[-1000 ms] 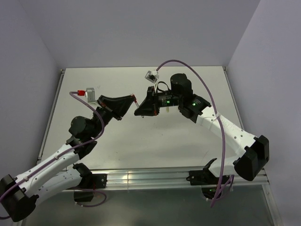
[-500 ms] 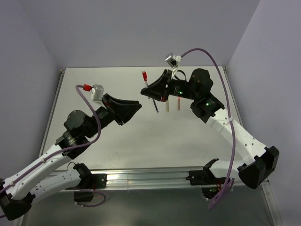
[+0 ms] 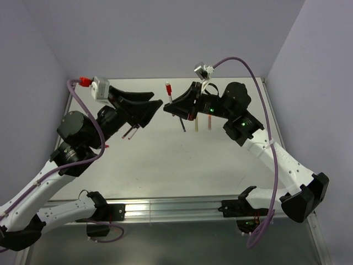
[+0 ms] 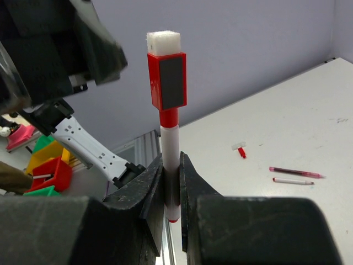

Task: Insert the pens into the pen caps
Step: Insert the pen cap onto the pen.

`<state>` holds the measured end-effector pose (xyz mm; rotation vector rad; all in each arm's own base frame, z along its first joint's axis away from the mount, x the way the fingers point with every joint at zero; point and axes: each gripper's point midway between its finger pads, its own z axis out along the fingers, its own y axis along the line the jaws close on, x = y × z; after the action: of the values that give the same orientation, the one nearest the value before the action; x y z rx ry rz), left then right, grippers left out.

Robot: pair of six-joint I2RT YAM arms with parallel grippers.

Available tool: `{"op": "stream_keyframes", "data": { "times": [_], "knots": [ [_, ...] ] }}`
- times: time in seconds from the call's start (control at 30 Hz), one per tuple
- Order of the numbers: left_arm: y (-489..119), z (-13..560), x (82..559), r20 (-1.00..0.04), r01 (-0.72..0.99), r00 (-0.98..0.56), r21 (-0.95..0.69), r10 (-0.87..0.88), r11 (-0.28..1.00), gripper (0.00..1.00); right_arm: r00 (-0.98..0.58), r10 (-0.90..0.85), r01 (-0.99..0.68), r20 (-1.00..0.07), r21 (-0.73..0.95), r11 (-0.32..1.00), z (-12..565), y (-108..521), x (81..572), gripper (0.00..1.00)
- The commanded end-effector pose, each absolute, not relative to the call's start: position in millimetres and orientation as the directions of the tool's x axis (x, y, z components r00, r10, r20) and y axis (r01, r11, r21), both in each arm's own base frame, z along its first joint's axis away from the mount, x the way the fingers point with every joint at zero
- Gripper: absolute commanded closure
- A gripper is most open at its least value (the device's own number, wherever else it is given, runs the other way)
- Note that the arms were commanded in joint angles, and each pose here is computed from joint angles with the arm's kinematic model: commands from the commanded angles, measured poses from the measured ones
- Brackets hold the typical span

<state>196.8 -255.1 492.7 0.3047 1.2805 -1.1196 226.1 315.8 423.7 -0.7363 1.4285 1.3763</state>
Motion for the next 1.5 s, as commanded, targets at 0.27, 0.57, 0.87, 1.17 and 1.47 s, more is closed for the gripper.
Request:
{"op": "stream_keyframes", "data": {
  "times": [0.27,0.57,0.87,1.17,1.47],
  "knots": [
    [-276,509,232,-0.924,0.796,-0.09,-0.291,-0.372,0.531,0.38,-0.281,0.219,-0.943,-0.935,0.311,0.117,448,320,205,1.0],
    [-278,514,239,-0.922,0.812,-0.096,-0.289,-0.374,0.506,0.38,-0.284,0.211,-0.944,-0.935,0.311,0.107,447,323,203,1.0],
    [-286,508,237,-0.929,0.837,-0.13,-0.291,-0.348,0.464,0.41,-0.281,0.211,-0.945,-0.936,0.308,0.108,449,324,203,1.0],
    [-289,509,235,-0.925,0.859,-0.146,-0.294,-0.351,0.418,0.45,-0.287,0.206,-0.944,-0.936,0.313,0.107,447,326,204,1.0],
    [-297,499,223,-0.93,0.89,-0.194,-0.301,-0.312,0.342,0.83,-0.275,0.21,-0.944,-0.938,0.305,0.123,448,326,206,1.0]
  ]
}}
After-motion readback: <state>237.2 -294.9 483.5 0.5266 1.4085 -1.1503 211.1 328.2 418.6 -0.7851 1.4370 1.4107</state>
